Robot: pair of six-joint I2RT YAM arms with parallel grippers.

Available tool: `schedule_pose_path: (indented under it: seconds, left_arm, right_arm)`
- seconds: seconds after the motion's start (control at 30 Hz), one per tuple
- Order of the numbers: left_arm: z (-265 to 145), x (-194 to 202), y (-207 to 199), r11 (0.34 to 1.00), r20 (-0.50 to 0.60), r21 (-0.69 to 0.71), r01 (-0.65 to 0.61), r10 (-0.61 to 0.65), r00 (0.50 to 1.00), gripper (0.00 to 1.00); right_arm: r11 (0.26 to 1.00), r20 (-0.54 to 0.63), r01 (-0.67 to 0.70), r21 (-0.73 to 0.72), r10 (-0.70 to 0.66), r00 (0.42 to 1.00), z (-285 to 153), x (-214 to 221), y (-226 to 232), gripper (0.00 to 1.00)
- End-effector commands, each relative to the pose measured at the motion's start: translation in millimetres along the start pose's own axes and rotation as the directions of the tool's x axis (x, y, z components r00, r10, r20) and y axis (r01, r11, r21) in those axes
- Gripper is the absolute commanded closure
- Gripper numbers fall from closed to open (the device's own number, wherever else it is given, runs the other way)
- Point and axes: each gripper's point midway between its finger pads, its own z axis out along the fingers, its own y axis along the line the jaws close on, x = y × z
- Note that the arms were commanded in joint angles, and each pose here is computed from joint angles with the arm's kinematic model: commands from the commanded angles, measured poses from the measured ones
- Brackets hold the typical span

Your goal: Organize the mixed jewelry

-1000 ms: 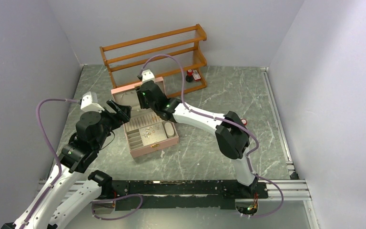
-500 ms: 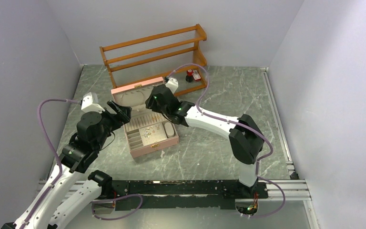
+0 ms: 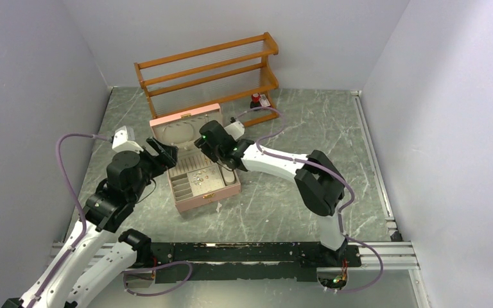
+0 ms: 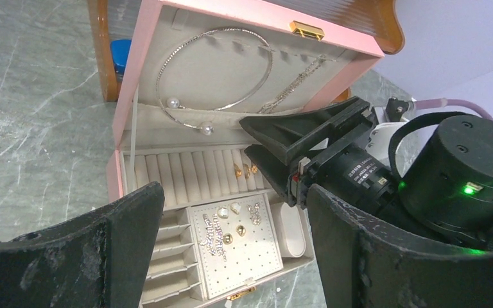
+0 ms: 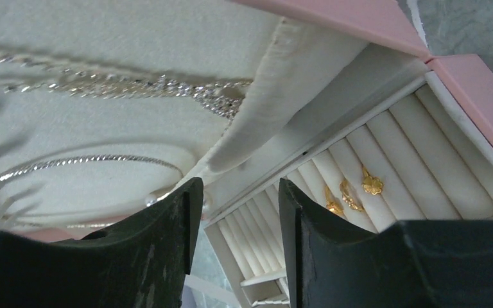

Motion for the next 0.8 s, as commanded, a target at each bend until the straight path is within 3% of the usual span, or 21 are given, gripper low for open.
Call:
schedule_pose_path:
  seconds: [0.0,0.4,0.77]
  left_arm:
    - [3,-1,-1,1.000,0.009,0.005,-0.003,0.003,1.000,0.14]
    - [5,1,0,1.000,0.005,0.004,-0.010,0.010,1.000,0.14]
    - [5,4,1,1.000,-0.005,0.005,-0.014,0.014,1.000,0.14]
  right_arm:
    - [0.993,0.070,-0.116,0.013,0.114,0.991,10,-14,3,0.51]
    - [0.986,0.066,-0.164,-0.018,0.164,0.984,25,-22,9,0.63]
    - [0.977,-0.016,-0.210,0.034,0.211,0.977,36,-6,5,0.66]
